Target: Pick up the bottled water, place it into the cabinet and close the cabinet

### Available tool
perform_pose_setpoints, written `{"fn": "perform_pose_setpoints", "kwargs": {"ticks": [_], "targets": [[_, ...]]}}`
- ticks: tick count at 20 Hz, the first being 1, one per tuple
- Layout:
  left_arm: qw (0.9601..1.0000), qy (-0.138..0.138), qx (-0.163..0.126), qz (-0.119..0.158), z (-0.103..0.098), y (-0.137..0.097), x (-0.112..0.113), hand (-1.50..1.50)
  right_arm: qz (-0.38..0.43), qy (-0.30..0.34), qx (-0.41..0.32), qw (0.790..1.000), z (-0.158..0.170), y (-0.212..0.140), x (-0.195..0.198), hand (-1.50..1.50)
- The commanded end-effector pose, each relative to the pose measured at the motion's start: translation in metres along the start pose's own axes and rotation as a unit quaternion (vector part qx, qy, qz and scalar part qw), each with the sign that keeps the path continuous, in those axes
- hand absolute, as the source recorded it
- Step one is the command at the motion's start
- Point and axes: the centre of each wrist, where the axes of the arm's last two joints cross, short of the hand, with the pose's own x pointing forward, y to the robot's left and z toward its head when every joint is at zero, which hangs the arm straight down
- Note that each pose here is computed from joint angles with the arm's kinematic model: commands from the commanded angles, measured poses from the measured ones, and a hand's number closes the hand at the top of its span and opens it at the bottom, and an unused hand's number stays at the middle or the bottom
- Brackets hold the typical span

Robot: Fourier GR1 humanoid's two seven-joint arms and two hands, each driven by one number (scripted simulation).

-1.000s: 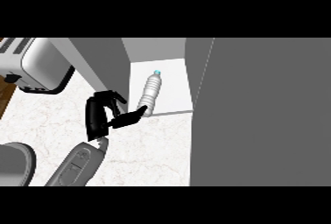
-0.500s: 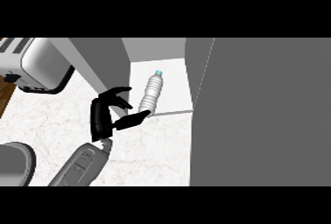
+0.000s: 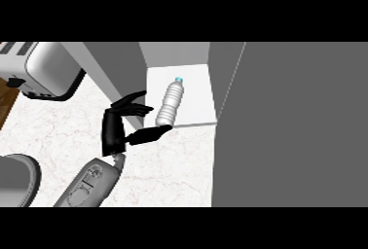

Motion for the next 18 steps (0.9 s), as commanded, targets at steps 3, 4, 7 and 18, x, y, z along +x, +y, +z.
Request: {"fn": "perform_pose_setpoints", "kwargs": {"ticks": [3, 4, 7, 18], "targets": [[0.9909, -0.056, -0.040, 0.115, -0.063, -0.008, 0.048, -1.50, 0.008, -0.001, -0.009, 1.000, 0.004, 0.006, 0.007, -1.50], [0.9881, -0.069, -0.054, 0.127, -0.063, -0.006, 0.047, -1.50, 0.009, 0.001, -0.007, 1.000, 0.004, -0.003, -0.002, -1.50], [0.9822, -0.080, -0.071, 0.154, -0.060, -0.015, 0.040, -1.50, 0.008, -0.002, -0.013, 1.000, 0.002, -0.002, 0.003, -1.50], [0.9661, -0.074, -0.108, 0.223, -0.040, -0.006, 0.024, -1.50, 0.019, -0.002, -0.034, 0.999, 0.027, 0.008, 0.018, -1.50]]}}
